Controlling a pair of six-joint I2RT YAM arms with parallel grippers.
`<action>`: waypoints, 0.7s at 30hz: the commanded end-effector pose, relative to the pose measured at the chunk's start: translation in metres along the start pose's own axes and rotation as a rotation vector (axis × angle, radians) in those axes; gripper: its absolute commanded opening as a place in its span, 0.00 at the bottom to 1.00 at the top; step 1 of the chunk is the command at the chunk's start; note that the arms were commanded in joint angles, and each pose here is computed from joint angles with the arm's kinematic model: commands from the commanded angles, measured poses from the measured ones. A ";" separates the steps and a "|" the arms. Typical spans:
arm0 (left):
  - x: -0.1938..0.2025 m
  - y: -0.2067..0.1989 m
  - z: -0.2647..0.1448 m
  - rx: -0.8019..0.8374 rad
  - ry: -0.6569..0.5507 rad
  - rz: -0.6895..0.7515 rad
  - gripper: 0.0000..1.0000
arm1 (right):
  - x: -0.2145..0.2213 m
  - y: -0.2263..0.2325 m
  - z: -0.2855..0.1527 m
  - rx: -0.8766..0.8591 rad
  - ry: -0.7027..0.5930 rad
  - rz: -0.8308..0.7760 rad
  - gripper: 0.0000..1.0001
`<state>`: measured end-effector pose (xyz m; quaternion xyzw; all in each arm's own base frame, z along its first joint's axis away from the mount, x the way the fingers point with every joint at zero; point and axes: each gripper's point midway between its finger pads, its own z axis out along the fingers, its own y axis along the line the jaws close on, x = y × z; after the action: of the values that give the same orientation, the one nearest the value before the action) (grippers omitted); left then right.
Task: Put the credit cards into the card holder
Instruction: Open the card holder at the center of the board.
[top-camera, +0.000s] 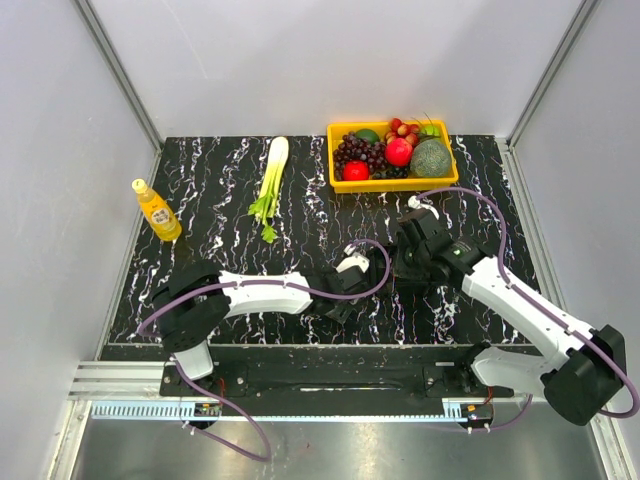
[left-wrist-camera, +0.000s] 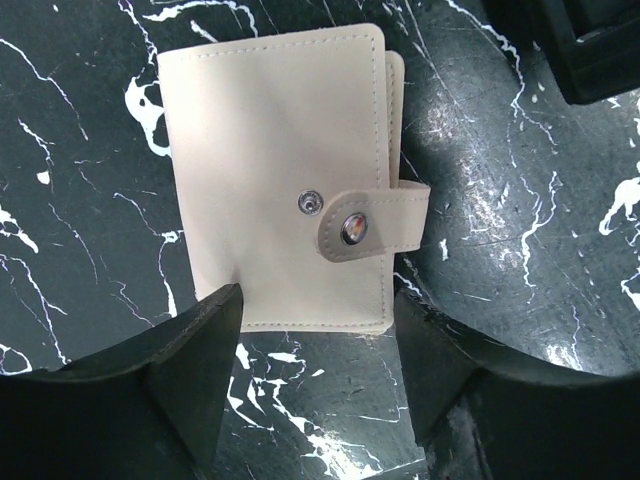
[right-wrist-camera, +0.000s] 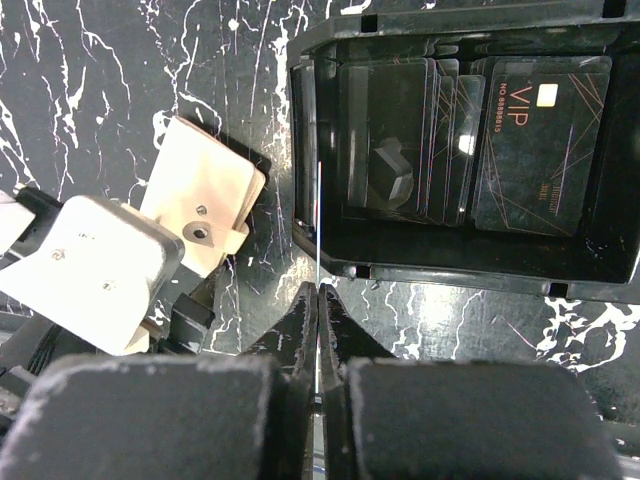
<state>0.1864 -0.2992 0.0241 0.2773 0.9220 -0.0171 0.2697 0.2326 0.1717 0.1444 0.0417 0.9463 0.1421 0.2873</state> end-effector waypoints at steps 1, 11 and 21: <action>-0.013 -0.008 0.001 0.014 -0.031 -0.026 0.65 | -0.004 0.003 -0.006 -0.035 -0.025 0.001 0.00; -0.023 -0.012 0.000 0.033 -0.059 -0.024 0.23 | 0.004 0.000 -0.007 -0.041 -0.018 0.007 0.00; -0.031 -0.005 -0.002 0.059 -0.069 -0.078 0.00 | 0.004 0.000 -0.008 -0.049 -0.020 0.009 0.00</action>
<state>0.1925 -0.3110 0.0274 0.2655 0.9226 -0.0418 0.2765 0.2224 0.1673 0.1400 0.0392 0.9463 0.1486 0.2844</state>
